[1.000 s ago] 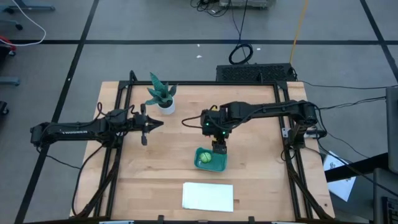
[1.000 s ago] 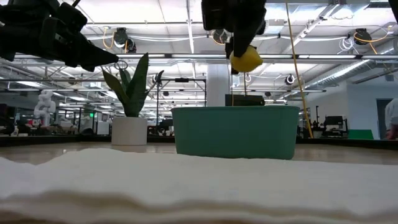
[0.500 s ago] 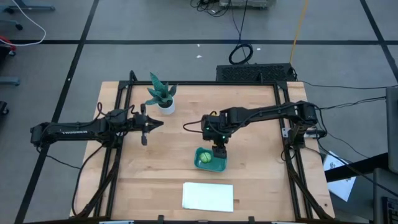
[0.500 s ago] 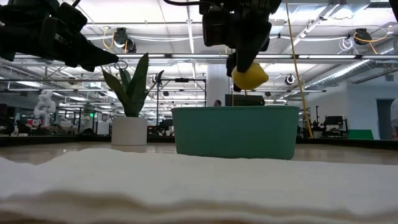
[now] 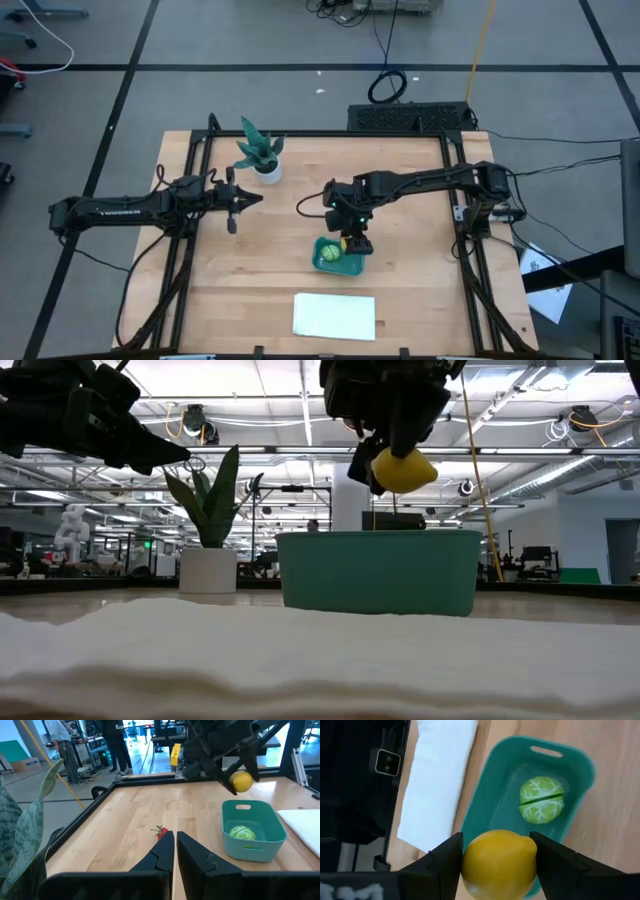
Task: Pick and placing Produce into tupperware
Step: Put the lemon into the bin
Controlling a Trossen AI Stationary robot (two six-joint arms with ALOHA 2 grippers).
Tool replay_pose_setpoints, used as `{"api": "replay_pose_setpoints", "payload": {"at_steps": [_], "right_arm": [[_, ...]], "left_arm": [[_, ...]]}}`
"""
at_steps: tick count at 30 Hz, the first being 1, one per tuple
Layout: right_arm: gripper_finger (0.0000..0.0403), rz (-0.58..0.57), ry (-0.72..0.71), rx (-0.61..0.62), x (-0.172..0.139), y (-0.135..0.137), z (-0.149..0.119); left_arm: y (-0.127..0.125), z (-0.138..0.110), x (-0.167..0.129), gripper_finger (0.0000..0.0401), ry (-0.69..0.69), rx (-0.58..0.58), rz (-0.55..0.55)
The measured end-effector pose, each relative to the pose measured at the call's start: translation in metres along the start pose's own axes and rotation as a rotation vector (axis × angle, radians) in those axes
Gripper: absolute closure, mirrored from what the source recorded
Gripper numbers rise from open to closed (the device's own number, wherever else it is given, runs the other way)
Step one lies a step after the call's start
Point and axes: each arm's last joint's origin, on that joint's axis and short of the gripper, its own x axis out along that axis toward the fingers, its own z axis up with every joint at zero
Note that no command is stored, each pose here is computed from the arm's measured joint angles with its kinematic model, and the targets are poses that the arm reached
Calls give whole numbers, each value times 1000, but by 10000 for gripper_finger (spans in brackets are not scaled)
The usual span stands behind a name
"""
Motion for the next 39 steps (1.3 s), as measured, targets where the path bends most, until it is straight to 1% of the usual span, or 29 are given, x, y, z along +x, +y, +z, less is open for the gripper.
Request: {"api": "replay_pose_setpoints", "payload": {"at_steps": [4, 10, 17, 21, 27, 39], "right_arm": [[200, -8, -19, -2, -3, -6, 1], [200, -15, -69, -63, -4, -7, 6], [200, -18, -97, -99, 6, -13, 5], [200, -14, -67, -74, 17, -18, -6], [200, -11, -58, -77, 32, -25, -18], [200, -9, -49, -76, 47, -31, -34]], "left_arm": [[0, 0, 0, 375, 0, 0, 0], [0, -1, 0, 375, 14, 12, -2], [0, -3, 0, 375, 28, 15, -3], [0, -3, 0, 375, 30, 20, -4], [0, -3, 0, 375, 30, 21, -3], [0, -3, 0, 375, 30, 21, -3]]}}
